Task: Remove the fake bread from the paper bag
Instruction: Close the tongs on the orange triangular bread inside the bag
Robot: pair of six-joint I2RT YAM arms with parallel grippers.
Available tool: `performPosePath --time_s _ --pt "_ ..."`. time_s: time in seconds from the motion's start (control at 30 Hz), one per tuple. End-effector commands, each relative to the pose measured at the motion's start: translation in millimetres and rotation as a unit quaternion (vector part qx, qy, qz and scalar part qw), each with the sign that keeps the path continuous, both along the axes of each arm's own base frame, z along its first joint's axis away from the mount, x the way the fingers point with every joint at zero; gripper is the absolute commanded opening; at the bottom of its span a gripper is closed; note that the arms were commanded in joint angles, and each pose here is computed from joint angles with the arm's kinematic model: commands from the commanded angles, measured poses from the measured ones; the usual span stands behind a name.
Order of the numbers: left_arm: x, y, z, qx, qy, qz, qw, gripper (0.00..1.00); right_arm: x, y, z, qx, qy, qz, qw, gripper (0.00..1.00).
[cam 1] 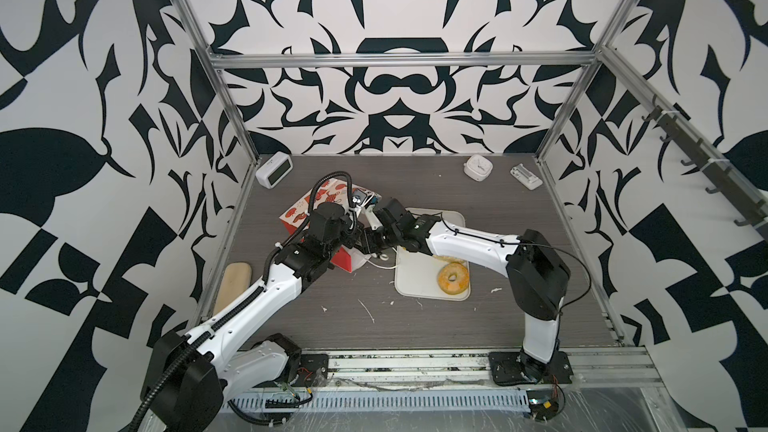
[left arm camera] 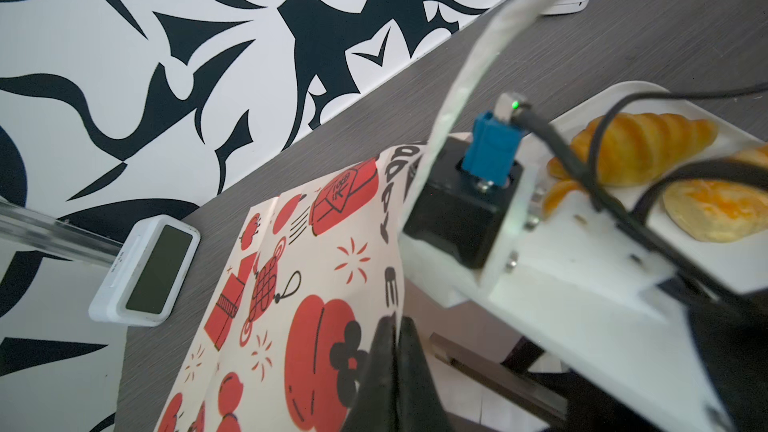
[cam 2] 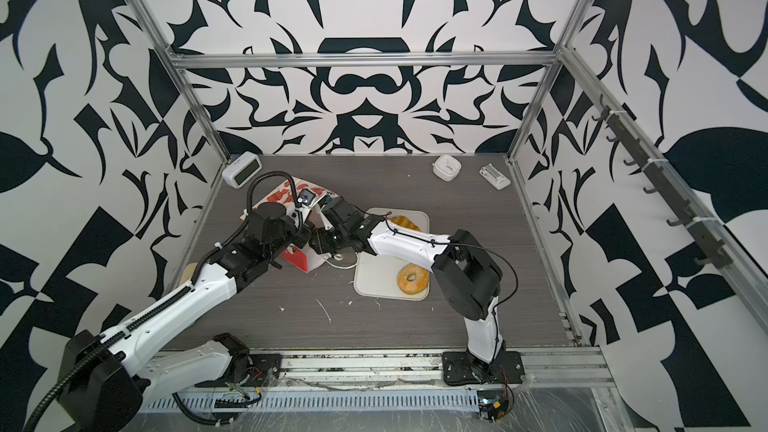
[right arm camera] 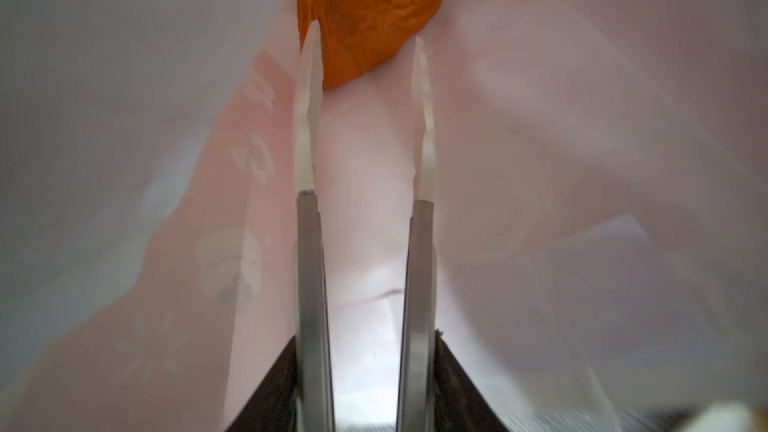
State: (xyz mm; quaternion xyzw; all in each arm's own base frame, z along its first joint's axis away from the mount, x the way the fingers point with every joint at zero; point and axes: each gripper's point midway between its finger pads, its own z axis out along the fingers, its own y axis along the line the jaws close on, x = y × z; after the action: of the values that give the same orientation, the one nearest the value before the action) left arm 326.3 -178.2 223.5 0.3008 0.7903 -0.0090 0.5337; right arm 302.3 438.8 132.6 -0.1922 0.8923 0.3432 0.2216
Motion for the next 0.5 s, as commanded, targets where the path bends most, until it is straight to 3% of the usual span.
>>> performPosePath --time_s 0.0,0.47 --pt "-3 -6 10 -0.022 -0.011 -0.014 1.000 0.06 13 17 35 0.061 -0.006 -0.011 0.998 0.49" --pt "-5 -11 10 -0.034 -0.003 -0.025 0.999 0.06 29 30 14 0.083 0.026 -0.033 0.996 0.52"
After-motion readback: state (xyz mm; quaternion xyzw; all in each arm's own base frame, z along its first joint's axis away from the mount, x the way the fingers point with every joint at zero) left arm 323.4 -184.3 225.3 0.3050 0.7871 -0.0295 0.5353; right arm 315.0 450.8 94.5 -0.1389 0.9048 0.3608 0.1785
